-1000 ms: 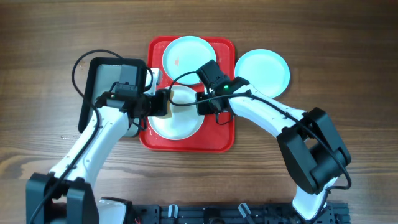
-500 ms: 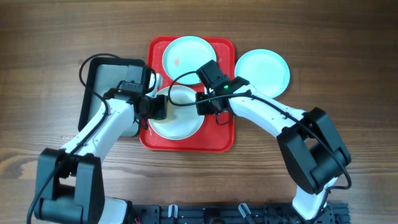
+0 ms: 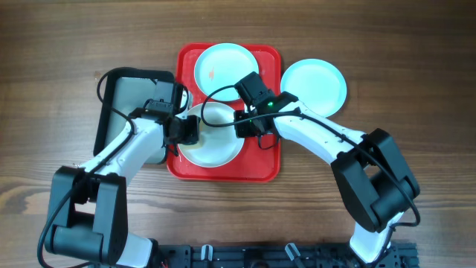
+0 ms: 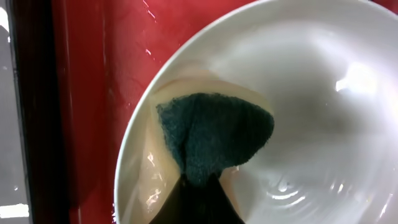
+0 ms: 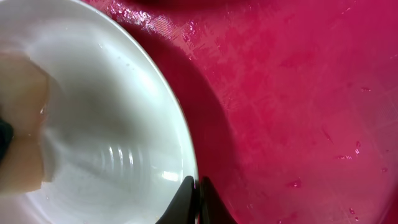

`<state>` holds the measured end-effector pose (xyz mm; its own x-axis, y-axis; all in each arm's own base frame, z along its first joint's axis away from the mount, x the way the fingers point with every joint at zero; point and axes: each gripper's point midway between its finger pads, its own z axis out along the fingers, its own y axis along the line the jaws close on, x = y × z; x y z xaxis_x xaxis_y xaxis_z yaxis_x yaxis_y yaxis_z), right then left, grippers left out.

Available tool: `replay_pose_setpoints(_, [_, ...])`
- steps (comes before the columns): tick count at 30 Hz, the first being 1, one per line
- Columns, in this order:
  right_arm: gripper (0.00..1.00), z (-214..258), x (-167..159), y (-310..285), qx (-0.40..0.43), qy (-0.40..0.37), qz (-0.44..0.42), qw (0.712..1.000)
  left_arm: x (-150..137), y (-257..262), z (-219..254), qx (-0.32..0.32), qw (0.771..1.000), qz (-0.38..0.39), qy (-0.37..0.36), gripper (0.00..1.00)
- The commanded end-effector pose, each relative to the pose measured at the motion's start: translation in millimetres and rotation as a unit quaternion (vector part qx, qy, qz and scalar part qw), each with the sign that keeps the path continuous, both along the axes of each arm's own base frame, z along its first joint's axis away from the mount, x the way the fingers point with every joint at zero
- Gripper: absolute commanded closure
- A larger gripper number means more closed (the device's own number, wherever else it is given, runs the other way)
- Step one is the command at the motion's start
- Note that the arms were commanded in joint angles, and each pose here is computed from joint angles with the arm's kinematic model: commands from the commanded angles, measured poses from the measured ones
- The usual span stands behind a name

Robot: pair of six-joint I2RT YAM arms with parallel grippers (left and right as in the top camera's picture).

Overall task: Clean dirty plates on tray and stack at the side
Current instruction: 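Scrub the white plate with the sponge while the right gripper pins it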

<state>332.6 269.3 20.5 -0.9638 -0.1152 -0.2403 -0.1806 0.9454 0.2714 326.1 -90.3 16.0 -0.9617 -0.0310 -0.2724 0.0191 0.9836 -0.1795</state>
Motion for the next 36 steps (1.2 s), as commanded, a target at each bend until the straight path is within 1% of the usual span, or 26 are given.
replay_pose_setpoints(1, [0.96, 5, -2, 2, 0.010, -0.001, 0.002, 1.000, -16, 3, -21, 0.010, 0.999, 0.010, 0.031, 0.96])
replay_pose_setpoints(8, [0.96, 4, -4, 2, 0.009, 0.004, -0.002, 1.000, -21, 2, -26, 0.005, 0.999, 0.010, 0.035, 0.96])
replay_pose_setpoints(11, [0.96, 1, -9, 4, 0.013, 0.011, -0.004, 1.000, -22, -3, -26, -0.009, 0.999, 0.006, 0.039, 0.96])
replay_pose_setpoints(14, [0.96, -3, -15, 8, 0.013, 0.012, 0.004, 1.000, -23, -3, -26, -0.014, 0.999, 0.020, 0.042, 0.96])
replay_pose_setpoints(19, [0.96, -4, -21, 14, 0.012, 0.012, 0.014, 1.000, -26, -15, -24, -0.047, 0.998, 0.009, 0.050, 0.96])
replay_pose_setpoints(31, [0.96, -4, -22, 15, 0.013, 0.012, 0.015, 1.000, -28, -18, -24, -0.047, 0.997, 0.004, 0.053, 0.96])
replay_pose_setpoints(36, [0.96, -4, -22, 15, 0.013, 0.011, 0.015, 1.000, -32, -26, -24, -0.046, 0.997, -0.010, 0.054, 0.96])
